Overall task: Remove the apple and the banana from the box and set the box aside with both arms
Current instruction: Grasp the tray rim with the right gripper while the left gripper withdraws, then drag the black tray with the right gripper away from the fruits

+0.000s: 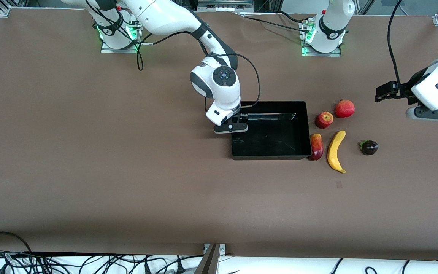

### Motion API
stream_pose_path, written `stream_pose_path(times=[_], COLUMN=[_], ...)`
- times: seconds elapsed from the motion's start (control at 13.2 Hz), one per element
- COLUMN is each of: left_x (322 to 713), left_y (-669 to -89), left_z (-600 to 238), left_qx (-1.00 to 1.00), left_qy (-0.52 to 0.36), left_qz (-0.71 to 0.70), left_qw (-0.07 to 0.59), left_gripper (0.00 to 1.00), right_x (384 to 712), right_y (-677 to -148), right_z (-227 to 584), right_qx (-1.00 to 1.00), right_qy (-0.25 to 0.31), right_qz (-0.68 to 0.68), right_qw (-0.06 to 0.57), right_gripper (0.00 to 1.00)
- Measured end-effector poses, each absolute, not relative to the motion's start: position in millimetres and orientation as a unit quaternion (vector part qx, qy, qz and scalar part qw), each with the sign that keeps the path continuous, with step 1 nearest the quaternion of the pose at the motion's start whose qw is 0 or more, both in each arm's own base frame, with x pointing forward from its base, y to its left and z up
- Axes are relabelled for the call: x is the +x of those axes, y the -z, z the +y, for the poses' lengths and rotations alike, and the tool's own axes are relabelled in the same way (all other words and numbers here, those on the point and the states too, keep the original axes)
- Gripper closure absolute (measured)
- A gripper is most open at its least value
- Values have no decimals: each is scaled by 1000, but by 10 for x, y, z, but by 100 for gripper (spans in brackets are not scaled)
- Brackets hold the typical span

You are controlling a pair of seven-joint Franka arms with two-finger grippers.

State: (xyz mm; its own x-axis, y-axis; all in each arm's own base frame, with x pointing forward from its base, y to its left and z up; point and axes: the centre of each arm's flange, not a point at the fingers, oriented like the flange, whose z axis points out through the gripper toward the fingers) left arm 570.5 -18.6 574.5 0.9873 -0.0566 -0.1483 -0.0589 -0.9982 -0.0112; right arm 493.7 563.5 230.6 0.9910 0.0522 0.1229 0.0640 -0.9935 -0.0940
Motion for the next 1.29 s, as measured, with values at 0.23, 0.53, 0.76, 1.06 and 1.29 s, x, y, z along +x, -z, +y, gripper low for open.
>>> stream_pose_path(times=[0.23, 0.53, 0.76, 1.06, 1.29], left_x=[5672, 5565, 5557, 5550, 5537], left_y=[-5690, -5691, -5709, -5707, -5715], left_z=[-212, -191, -195, -250, -286], left_qx=[-999, -1000, -999, -999, -999], left_qy=[-30, -17, -15, -15, -16], left_qz=[9, -17, -30, -31, -27], left_qw=[11, 11, 11, 11, 11], left_gripper=[0, 0, 0, 0, 0], right_x=[4983, 5151, 5573, 6203, 6364], right_y=[-2351, -2436, -2946, -3766, -3786], right_z=[5620, 5466, 4918, 3591, 2331], right_qx=[-996, -997, -998, -996, -994], right_qy=[65, 66, 48, 29, 0], right_qz=[-26, -20, -48, -80, -106], right_qw=[50, 42, 10, 0, 3], right_gripper=[93, 96, 96, 96, 96])
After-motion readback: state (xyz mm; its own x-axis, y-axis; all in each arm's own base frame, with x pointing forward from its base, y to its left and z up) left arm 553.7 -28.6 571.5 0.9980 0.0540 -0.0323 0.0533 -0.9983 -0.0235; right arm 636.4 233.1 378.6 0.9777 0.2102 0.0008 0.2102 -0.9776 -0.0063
